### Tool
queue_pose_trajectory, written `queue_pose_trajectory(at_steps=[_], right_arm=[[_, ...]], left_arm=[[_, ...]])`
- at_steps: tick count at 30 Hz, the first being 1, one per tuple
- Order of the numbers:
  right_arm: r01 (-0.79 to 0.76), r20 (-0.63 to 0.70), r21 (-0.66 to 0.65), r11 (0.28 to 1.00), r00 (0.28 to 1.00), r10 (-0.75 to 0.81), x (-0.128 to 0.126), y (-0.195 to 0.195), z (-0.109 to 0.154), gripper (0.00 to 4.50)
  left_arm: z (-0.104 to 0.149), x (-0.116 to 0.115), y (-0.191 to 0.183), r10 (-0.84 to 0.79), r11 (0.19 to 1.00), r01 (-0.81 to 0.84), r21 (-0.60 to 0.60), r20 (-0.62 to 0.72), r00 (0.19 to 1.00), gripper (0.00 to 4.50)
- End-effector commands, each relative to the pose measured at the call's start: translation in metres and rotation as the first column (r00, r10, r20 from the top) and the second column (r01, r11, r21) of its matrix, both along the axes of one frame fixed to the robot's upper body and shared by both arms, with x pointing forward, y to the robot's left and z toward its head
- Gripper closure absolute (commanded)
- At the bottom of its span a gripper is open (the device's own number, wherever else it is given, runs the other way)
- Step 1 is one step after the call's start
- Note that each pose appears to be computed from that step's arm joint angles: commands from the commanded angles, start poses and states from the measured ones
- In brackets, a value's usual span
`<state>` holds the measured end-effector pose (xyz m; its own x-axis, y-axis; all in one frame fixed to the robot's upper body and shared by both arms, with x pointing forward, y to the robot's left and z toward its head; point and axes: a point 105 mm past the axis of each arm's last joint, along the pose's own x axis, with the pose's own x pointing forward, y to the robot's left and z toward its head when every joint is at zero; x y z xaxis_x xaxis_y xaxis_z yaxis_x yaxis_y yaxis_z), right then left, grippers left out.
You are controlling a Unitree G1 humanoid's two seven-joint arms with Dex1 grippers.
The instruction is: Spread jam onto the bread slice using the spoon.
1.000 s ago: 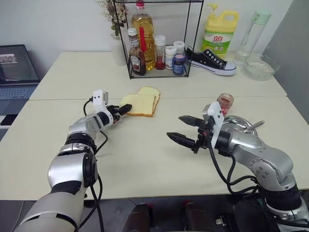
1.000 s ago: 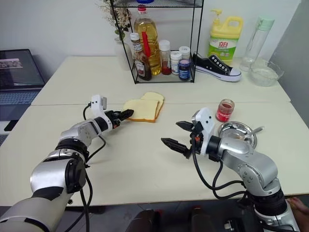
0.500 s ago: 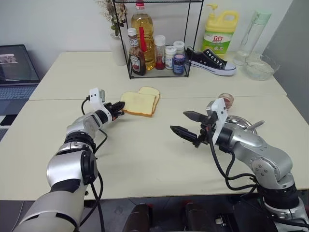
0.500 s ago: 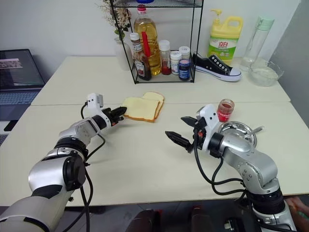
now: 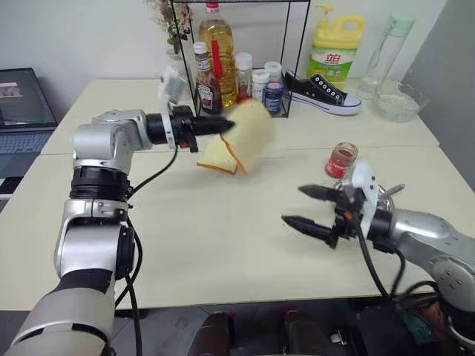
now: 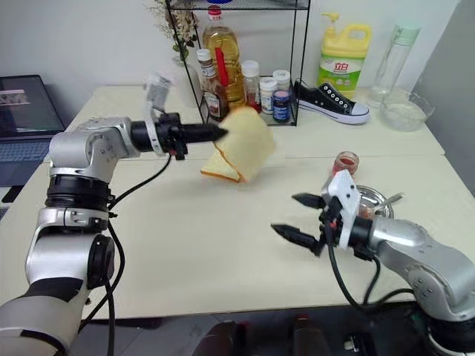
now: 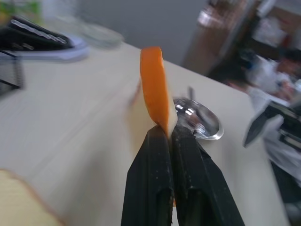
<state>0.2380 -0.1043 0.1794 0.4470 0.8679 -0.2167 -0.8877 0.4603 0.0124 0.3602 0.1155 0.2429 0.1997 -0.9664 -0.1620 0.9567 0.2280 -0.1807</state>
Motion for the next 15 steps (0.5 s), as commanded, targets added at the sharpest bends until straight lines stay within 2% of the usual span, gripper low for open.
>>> queue_pose_trajectory(at_steps=[1, 5, 9, 11, 13, 15], right_arm=[[-0.041, 0.010, -0.015, 0.999, 0.999, 0.041, -0.017, -0.003, 0.007, 0.00], [-0.022, -0.009, -0.042, 0.999, 1.000, 0.022, -0.021, -0.006, 0.000, 0.00], [-0.031, -0.027, -0.029, 0.999, 0.999, 0.030, -0.025, -0.001, -0.003, 0.00], [-0.032, -0.029, -0.031, 0.999, 0.999, 0.031, -0.026, 0.000, -0.004, 0.00], [-0.032, -0.022, -0.048, 0.998, 0.999, 0.031, -0.025, 0.000, -0.005, 0.00], [-0.035, -0.022, -0.042, 0.999, 0.999, 0.034, -0.025, 0.002, -0.004, 0.00]], left_arm=[[-0.006, -0.031, -0.014, -0.179, 0.982, 0.182, 0.050, -0.057, 0.982, 4.46], [-0.056, -0.023, -0.015, -0.189, 0.954, 0.186, 0.234, -0.013, 0.982, 4.46], [-0.097, -0.017, -0.015, -0.229, 0.915, 0.221, 0.338, -0.015, 0.973, 4.46], [-0.121, -0.011, -0.013, -0.249, 0.878, 0.215, 0.428, 0.023, 0.968, 4.46], [-0.133, 0.000, -0.013, -0.251, 0.855, 0.168, 0.490, 0.107, 0.962, 4.46], [-0.130, 0.013, -0.020, -0.219, 0.870, 0.102, 0.483, 0.192, 0.957, 4.46]])
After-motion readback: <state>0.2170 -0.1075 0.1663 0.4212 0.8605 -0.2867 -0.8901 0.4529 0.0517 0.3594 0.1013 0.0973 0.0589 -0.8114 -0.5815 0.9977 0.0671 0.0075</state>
